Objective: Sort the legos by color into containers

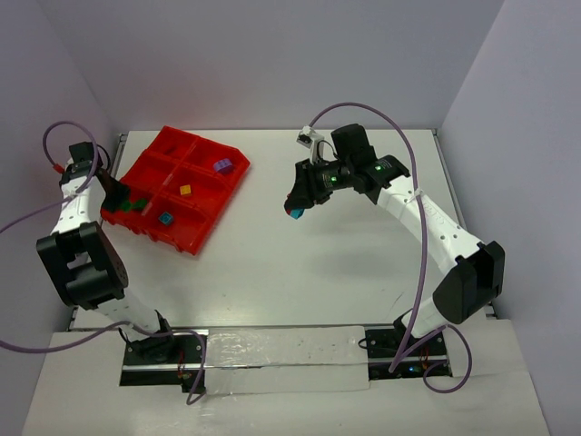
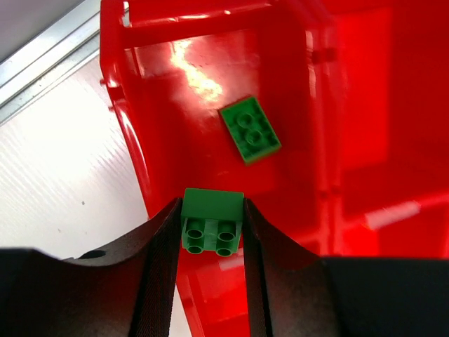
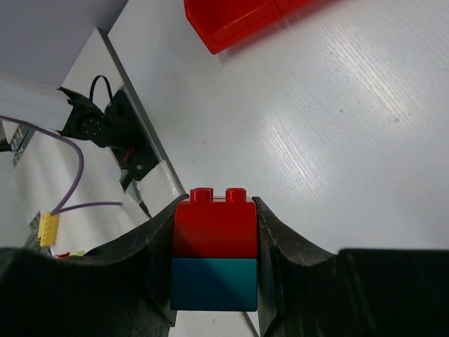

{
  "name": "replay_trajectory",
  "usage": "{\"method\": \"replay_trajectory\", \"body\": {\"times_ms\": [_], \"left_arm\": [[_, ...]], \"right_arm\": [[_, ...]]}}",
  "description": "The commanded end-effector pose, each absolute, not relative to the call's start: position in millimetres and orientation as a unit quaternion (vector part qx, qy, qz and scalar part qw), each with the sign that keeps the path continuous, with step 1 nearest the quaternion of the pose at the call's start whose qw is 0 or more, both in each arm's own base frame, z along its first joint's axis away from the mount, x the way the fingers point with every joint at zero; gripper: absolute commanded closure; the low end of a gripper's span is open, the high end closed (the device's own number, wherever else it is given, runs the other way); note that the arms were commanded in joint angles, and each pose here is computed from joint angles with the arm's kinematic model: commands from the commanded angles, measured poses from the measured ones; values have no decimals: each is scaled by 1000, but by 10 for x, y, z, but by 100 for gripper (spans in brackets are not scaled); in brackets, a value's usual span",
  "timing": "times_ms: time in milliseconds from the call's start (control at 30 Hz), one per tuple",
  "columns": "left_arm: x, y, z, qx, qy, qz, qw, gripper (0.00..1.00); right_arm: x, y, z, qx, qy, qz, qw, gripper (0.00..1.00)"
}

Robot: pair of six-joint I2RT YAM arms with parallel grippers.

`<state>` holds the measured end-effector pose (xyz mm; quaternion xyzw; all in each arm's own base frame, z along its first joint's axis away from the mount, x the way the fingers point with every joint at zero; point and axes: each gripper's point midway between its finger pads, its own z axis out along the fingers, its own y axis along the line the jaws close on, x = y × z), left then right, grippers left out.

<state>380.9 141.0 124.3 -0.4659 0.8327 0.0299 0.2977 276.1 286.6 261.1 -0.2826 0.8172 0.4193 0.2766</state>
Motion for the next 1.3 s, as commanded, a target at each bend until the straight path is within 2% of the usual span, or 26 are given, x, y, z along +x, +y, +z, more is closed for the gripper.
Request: {"method": "replay_trajectory", "body": {"times_ms": [0,133,233,267,367,467,667,733,867,967,1133,1267], "left_arm": [[4004,1631,1431,-466,813,57,343,100],[4025,1615,1312,-464,819,54,332,85],[4031,1588,1302,-462,821,46,334,62],[4038,1580,1328,-460,820,43,339,46],[4058,1551,1422,-453,820,37,349,25],[4051,1523,1524,-444,822,39,354,13],[4090,1281,2062,-396,826,40,400,14],[4115,840,2582,-325,827,-25,458,21],[4008,-82,3102,-181,828,-158,506,23],[3715,-905,3248,-53,820,-325,468,24],[3236,-1619,3268,52,791,-461,398,26],[2946,-1942,3426,108,750,-533,378,25]], "right_arm": [[2759,2832,2723,-290,808,417,301,100],[2765,2836,2713,-288,808,418,298,100],[2766,2839,2720,-288,808,419,298,100],[2767,2840,2714,-288,808,419,298,100],[2761,2835,2726,-287,808,419,299,100],[2751,2835,2748,-288,806,420,301,100],[2730,2824,2833,-287,802,423,310,100],[2675,2824,2887,-294,794,431,312,100],[2571,2852,2971,-306,774,456,316,100],[2516,2889,3139,-306,754,480,329,100],[2496,2995,3471,-312,717,521,341,100],[2565,3103,3746,-298,692,554,353,100]]}}
